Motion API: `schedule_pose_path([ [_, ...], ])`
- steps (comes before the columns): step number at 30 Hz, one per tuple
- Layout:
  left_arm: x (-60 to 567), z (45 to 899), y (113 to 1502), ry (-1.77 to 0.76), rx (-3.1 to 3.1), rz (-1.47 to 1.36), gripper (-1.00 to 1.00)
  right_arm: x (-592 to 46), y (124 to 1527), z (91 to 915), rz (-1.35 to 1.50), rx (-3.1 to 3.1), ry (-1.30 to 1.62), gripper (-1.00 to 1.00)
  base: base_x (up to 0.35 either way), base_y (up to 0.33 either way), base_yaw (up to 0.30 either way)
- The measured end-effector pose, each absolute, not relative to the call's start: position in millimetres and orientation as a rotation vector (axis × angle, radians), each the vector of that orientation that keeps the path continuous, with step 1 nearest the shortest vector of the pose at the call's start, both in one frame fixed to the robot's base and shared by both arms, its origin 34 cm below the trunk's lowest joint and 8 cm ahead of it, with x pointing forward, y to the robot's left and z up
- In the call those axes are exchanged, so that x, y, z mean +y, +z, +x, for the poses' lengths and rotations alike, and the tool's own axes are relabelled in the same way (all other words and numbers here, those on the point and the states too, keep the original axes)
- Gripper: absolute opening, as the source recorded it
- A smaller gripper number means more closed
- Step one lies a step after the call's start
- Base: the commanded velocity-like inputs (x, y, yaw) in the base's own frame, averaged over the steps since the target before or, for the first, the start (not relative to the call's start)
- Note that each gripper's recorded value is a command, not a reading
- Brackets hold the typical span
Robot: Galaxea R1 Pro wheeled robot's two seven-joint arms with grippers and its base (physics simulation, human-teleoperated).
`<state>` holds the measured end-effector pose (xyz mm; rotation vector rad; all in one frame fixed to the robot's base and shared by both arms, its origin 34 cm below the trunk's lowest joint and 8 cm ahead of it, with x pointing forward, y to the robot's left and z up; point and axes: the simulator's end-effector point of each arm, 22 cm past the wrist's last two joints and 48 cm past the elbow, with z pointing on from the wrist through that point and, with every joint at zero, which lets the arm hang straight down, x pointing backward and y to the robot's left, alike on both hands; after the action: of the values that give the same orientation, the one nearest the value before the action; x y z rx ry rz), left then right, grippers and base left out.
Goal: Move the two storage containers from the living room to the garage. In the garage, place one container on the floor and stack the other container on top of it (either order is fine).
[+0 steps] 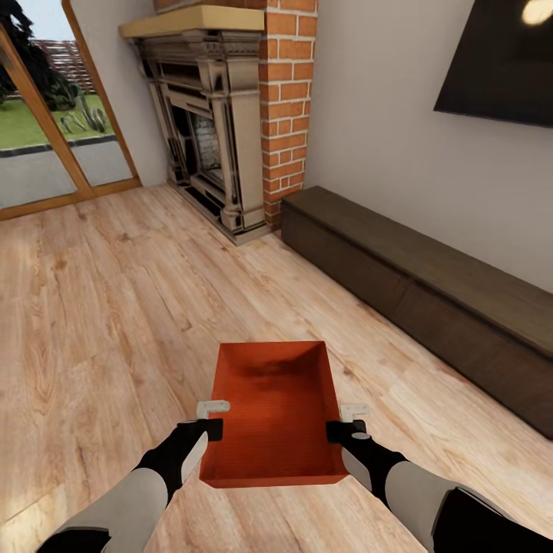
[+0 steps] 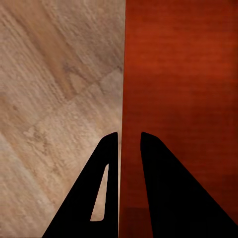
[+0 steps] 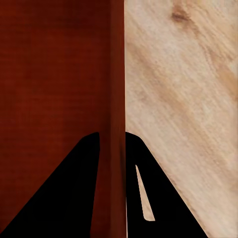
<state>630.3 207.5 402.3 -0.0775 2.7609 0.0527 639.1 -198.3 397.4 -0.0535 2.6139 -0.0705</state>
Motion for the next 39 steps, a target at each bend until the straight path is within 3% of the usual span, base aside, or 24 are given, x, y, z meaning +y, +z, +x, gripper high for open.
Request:
schedule_pose_path([
  [39, 208, 637, 474, 0.052, 2.762, -0.077, -1.0, -198, 470, 646, -0.054, 2.615, -0.071, -1.0, 0.0, 0.0, 0.0],
])
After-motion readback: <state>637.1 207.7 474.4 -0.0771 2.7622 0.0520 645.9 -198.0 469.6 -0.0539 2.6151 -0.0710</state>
